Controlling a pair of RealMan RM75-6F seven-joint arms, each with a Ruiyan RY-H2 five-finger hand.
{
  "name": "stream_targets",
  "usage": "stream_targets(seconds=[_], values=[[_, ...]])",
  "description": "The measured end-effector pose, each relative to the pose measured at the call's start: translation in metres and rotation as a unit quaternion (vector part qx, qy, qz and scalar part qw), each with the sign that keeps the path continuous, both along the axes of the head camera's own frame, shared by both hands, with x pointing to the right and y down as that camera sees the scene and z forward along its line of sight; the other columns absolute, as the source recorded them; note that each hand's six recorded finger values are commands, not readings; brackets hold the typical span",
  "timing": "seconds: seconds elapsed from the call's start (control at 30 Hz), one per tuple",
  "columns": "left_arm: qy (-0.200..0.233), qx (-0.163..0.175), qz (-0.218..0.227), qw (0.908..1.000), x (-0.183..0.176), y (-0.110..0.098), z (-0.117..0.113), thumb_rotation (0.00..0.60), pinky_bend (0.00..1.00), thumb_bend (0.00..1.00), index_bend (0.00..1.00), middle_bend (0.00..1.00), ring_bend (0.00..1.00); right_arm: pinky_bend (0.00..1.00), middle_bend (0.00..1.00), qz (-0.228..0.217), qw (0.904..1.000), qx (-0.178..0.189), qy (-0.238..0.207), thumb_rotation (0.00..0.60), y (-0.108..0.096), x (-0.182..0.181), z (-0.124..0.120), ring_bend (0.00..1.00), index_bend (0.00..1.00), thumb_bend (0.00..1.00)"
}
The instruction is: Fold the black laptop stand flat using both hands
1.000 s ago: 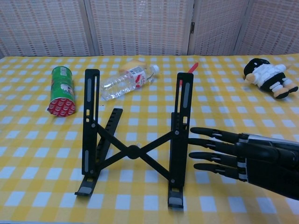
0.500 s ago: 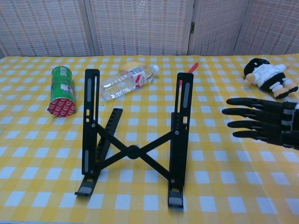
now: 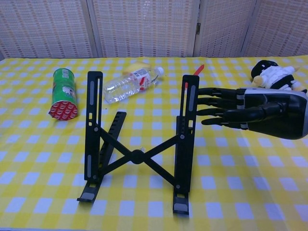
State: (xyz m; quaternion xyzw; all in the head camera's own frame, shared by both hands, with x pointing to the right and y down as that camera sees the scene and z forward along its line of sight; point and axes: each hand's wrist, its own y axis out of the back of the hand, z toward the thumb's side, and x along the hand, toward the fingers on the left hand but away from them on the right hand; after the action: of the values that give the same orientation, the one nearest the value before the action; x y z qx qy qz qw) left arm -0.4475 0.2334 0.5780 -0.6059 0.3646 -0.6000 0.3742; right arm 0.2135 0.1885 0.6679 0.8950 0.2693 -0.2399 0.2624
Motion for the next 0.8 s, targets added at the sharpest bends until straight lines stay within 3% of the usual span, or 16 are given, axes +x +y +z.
stream_targets(seconds=[0.23,0.47,0.63,0.8], values=[[0.001,0.003,-0.001,1.0,-0.001,-0.001,-0.002,0.6,0.0,0.41,0.15,0.25,0.12,0.0,0.01,0.004,0.9968,-0.029,-0.074,0.503,0.001,-0.02,-0.013,0.08,0.0,0.0],[0.002,0.003,-0.003,1.0,-0.002,0.001,-0.002,0.6,0.0,0.41,0.15,0.25,0.12,0.0,0.01,-0.037,0.9868,-0.033,-0.154,0.496,0.019,-0.032,-0.043,0.08,0.0,0.0],[0.003,0.004,-0.003,1.0,-0.002,0.003,-0.002,0.6,0.0,0.41,0.15,0.25,0.12,0.0,0.01,-0.06,0.9803,-0.057,-0.18,0.497,0.04,-0.04,-0.056,0.08,0.0,0.0],[0.003,0.003,-0.006,1.0,-0.005,0.004,-0.002,0.6,0.0,0.41,0.15,0.25,0.12,0.0,0.01,-0.071,0.9785,-0.071,-0.18,0.493,0.055,-0.042,-0.053,0.08,0.0,0.0]])
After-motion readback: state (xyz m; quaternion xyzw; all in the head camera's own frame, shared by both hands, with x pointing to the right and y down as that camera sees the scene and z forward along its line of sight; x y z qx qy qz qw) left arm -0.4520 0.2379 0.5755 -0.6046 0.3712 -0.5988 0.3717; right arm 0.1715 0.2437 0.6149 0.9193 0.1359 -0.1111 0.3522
